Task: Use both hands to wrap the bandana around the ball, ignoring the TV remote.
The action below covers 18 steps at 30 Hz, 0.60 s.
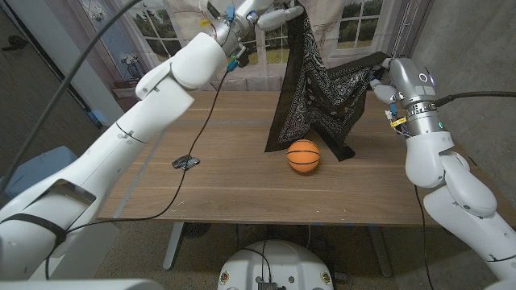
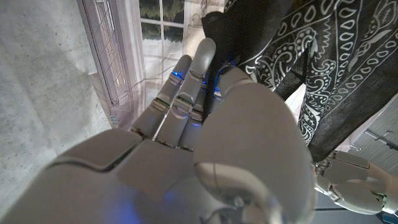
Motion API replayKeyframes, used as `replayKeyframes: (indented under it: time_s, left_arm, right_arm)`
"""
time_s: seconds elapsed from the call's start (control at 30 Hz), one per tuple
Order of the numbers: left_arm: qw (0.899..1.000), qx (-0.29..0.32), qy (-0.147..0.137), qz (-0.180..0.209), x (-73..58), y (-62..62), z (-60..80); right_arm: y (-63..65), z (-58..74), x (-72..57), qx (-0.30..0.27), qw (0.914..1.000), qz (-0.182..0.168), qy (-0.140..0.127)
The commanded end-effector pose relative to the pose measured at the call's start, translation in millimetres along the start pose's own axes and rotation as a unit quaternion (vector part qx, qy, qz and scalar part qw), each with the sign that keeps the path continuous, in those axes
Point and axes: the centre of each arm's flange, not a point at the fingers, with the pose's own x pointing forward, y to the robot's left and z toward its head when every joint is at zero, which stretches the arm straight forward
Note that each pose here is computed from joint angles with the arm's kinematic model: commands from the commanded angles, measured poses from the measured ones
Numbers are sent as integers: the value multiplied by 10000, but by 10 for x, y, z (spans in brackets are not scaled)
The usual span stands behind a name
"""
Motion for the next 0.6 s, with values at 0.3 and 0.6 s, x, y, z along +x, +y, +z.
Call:
replayKeyframes:
  time_s: [0.3,0.6]
  left_arm:
    - [9862,-995,-499,-1227,-40,27,-55]
    - [9688,-1243,-559,-2069,14,-11,-42]
  right_arm:
    - [-178,188,-354,-226,9775,1888,915]
    - [-197,272,-532,-98,9574,2656,1134]
